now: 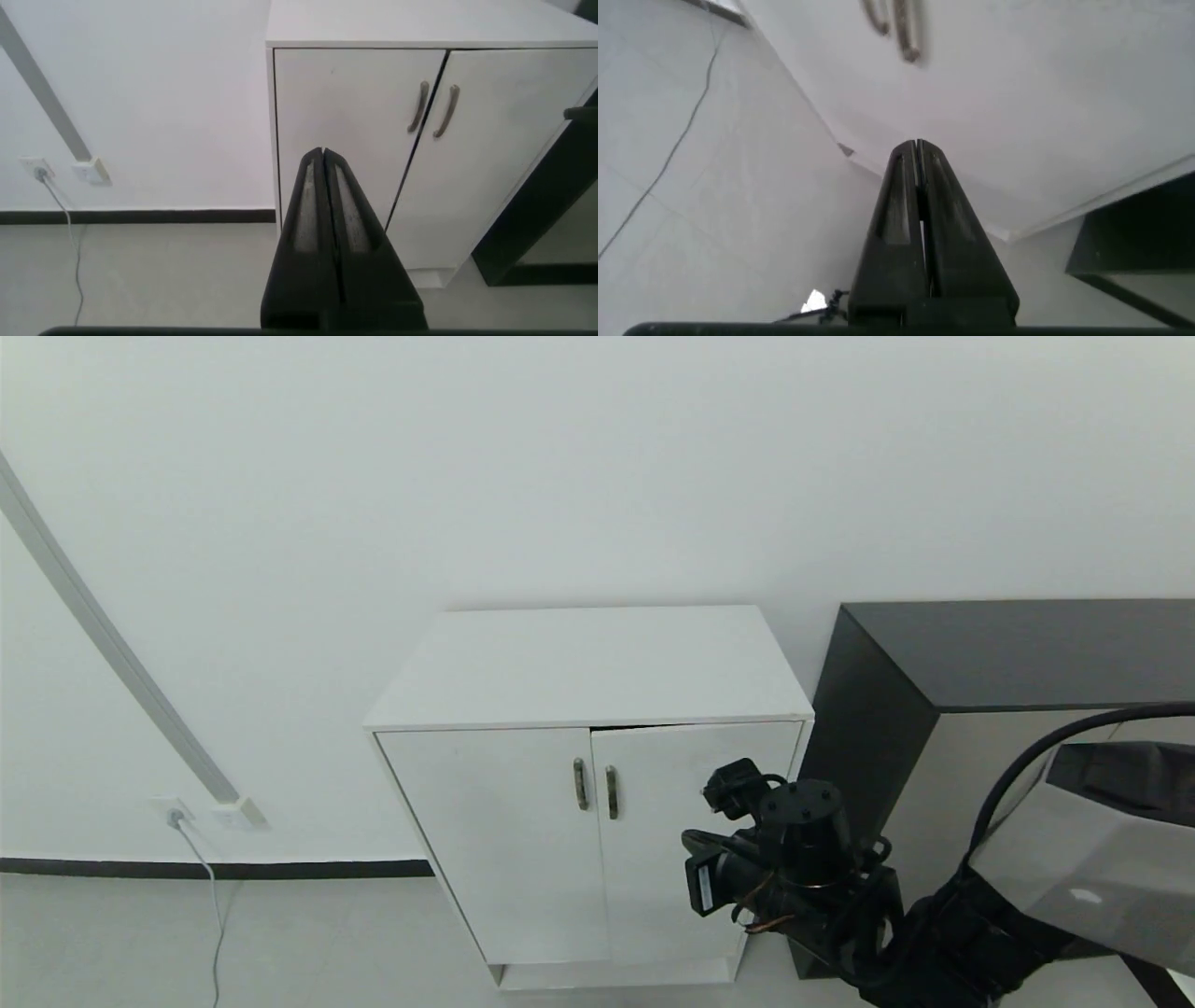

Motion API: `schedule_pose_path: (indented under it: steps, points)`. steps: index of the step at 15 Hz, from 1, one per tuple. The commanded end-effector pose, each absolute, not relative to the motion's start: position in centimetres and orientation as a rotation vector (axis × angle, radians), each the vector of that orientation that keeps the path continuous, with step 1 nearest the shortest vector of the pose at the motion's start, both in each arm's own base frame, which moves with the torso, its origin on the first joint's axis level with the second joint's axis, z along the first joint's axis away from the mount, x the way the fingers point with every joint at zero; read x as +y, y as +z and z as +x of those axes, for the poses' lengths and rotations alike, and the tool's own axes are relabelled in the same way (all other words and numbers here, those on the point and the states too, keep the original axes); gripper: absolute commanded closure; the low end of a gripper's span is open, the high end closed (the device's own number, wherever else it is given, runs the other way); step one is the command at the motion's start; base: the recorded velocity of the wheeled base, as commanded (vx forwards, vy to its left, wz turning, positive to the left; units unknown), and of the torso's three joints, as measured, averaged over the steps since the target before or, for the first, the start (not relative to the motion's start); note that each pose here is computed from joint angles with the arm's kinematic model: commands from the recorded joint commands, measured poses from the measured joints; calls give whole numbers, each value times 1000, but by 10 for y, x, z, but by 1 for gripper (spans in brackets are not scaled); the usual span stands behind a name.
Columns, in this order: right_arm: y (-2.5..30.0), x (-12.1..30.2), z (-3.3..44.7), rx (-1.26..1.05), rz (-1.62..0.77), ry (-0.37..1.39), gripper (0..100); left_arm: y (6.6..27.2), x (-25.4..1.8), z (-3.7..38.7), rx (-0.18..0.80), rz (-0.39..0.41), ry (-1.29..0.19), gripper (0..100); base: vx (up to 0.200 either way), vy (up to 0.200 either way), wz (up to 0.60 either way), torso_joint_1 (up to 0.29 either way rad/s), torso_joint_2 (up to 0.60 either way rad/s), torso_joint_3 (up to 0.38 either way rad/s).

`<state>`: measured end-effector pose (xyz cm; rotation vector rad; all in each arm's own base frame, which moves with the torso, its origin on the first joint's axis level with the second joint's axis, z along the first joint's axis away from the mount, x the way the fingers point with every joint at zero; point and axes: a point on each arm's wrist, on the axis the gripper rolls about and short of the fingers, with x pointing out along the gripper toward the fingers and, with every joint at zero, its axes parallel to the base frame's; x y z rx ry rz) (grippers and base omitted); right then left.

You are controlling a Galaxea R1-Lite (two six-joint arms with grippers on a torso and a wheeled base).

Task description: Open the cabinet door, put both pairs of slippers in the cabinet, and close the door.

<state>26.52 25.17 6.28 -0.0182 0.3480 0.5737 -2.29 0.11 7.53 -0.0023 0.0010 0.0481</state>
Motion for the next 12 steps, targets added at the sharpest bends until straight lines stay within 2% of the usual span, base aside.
schedule_pose_path:
  steps: [1, 6, 12]
  points:
    - [51, 262, 278, 334, -6, 579, 100, 75, 1, -23, 1, -3, 49, 100, 0, 0, 0, 0, 0, 0]
    - [45, 274, 330, 246, 44, 529, 100, 75, 1, -23, 1, -3, 49, 100, 0, 0, 0, 0, 0, 0]
    - [46, 271, 368, 220, 60, 472, 100, 75, 1, -23, 1, -3, 48, 100, 0, 0, 0, 0, 0, 0]
